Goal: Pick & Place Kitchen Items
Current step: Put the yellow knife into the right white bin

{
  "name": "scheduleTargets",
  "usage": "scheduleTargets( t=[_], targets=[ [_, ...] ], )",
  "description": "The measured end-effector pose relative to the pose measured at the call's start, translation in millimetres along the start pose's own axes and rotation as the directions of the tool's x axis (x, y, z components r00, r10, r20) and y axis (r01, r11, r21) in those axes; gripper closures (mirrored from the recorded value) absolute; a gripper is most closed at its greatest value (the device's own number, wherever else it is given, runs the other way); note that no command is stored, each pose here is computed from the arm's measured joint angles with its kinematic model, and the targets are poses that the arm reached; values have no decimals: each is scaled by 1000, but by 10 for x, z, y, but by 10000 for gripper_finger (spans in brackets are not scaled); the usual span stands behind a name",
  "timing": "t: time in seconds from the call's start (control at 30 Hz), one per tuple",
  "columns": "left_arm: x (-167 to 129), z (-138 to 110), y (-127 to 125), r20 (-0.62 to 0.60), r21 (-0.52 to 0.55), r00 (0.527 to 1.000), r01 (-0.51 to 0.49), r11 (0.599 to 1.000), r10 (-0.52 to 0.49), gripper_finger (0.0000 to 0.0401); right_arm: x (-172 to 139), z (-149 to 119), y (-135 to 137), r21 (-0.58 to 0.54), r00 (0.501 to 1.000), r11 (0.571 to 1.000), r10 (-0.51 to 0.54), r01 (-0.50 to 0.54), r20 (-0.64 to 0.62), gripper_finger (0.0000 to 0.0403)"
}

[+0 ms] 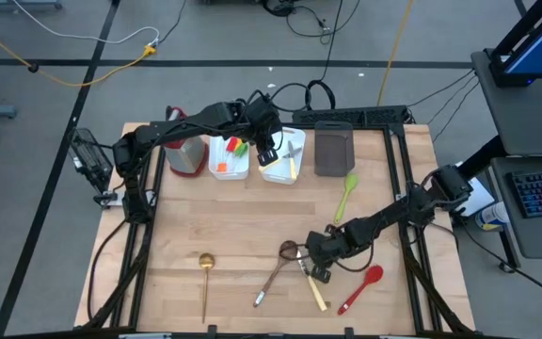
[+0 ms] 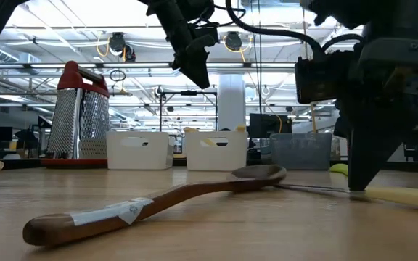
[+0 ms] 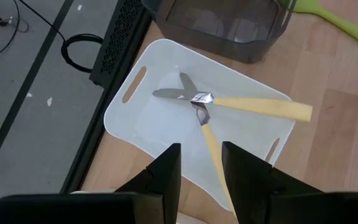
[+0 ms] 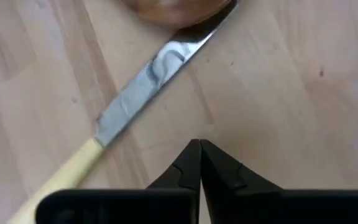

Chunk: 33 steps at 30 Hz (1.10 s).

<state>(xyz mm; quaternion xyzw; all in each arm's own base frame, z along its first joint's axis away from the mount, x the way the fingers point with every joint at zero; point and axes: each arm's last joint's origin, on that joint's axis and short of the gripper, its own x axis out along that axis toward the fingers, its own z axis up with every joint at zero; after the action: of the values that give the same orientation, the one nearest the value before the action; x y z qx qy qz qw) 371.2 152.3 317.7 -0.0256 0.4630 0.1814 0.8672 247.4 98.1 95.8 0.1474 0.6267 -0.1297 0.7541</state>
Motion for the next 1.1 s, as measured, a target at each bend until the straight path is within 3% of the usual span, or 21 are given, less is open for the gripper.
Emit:
scheduleTargets(
  t=[0.1, 0.17, 0.37, 0.6, 0.77, 0.97, 1.1],
  targets=[
    [0, 0, 0, 0, -1, 1000, 0, 1000, 0, 281, -70, 45, -71, 24, 1000, 1000, 18, -18, -1, 396],
    [0, -3, 0, -3, -7, 1000, 0, 1000, 0, 281, -168, 108, -87, 82, 995, 992, 95, -97, 17, 384],
    [1, -38, -4, -39, -22, 999, 3, 1000, -4, 281, -472, 128, 16, 173, 956, 944, 261, -281, 131, 312],
    [0, -58, -6, -60, -49, 998, 3, 999, -6, 281, -496, 153, 406, 61, 845, 881, 429, -470, 320, 230],
    [0, -61, -6, -63, -60, 998, 3, 998, -7, 281, -396, 167, 635, -29, 775, 833, 526, -552, 350, 240],
    [0, -62, -6, -65, -72, 998, 2, 997, -7, 281, -154, 127, 767, 7, 788, 801, 586, -598, 188, 280],
    [0, -63, -7, -65, -73, 998, 2, 997, -7, 281, -108, 117, 737, 32, 810, 817, 566, -576, 152, 286]
  ],
)
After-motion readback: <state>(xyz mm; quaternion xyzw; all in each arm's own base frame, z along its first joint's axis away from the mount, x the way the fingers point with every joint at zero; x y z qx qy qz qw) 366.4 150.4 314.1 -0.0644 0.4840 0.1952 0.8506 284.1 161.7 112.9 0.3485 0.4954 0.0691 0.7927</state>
